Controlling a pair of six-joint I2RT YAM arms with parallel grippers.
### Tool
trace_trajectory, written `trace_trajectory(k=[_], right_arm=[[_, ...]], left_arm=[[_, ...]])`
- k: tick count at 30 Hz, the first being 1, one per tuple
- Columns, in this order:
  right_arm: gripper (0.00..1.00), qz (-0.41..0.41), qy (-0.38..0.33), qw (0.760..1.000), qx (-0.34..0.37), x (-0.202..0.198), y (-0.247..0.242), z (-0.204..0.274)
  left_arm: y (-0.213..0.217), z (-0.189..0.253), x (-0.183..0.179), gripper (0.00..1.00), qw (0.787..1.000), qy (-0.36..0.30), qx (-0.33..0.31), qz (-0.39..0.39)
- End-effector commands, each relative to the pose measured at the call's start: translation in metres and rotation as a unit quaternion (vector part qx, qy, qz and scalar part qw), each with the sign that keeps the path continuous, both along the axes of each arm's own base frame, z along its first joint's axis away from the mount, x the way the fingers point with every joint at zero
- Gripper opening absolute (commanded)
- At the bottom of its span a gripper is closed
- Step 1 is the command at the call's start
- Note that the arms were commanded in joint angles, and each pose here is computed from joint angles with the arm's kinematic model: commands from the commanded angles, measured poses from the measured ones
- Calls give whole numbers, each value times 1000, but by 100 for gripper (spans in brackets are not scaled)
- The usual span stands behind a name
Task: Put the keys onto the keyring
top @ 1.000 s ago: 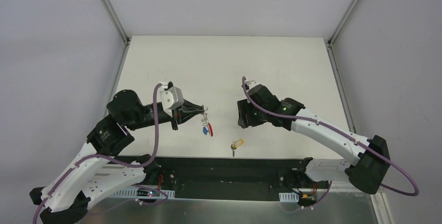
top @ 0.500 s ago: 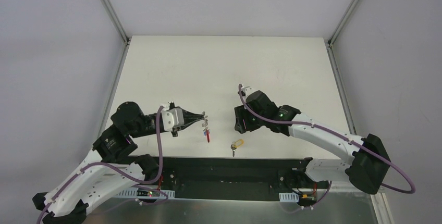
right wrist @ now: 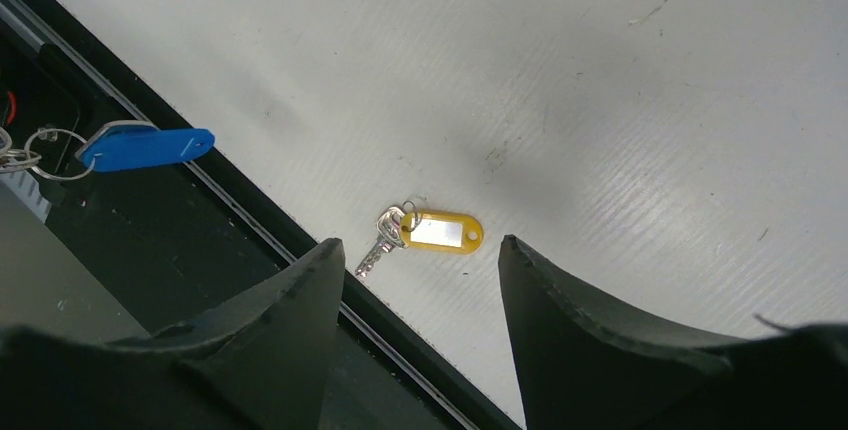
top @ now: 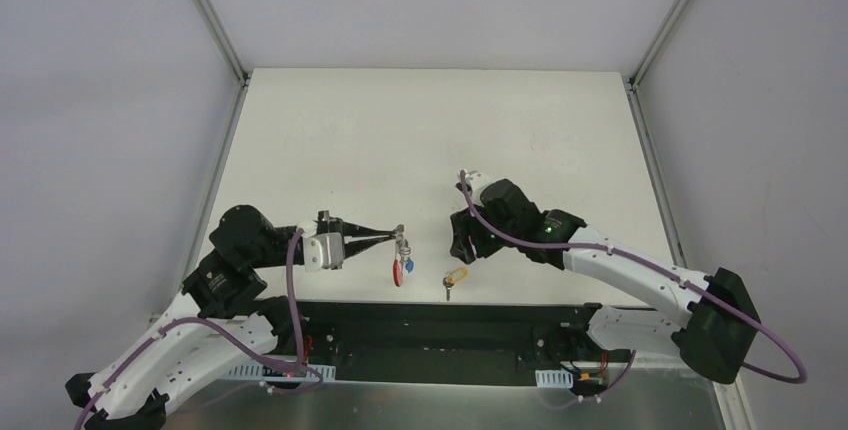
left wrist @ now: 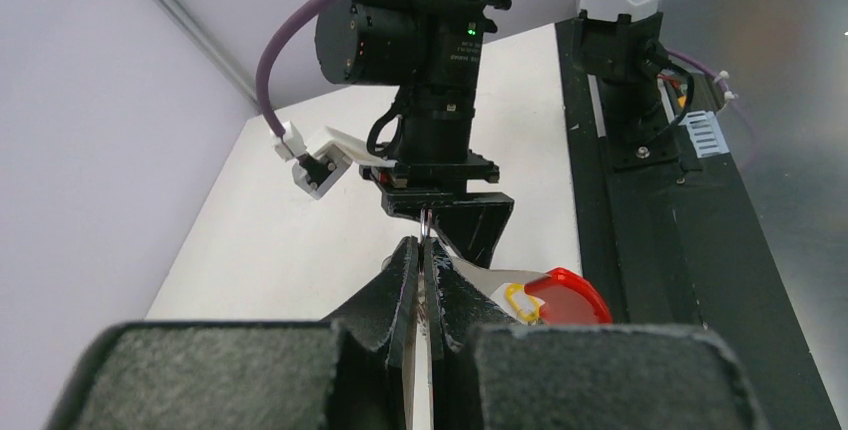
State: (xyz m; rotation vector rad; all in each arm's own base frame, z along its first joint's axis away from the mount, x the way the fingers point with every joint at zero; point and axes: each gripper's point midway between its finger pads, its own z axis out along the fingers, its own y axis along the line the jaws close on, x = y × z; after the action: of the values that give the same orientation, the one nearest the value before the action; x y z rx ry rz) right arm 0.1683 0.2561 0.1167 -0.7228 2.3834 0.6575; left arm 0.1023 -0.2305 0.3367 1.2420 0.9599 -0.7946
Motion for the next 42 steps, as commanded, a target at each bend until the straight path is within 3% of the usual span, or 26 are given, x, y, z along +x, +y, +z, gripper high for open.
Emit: trace_trajectory(k=[1,6,14,28,42], right_arm=[[62,36,-12,999,29,-8,8,9],[63,20,27,999,9,-12,11,-2],[62,6,65,998,-16,-23,17,-22],[43,-44,71,996,-43,-19,22,-58],[42,-51,98,992,-67,-23,21,-81]], left_arm=[[-4,26,-19,0,997,-34,-37,-52],[-9,19,-18,0,998,16,-13,-58],[-8,23,-19,0,996,64,-27,-51],[-10,14,-23,0,988,141,-12,-57],[-22,0,-9,0,977,206,11,-57]])
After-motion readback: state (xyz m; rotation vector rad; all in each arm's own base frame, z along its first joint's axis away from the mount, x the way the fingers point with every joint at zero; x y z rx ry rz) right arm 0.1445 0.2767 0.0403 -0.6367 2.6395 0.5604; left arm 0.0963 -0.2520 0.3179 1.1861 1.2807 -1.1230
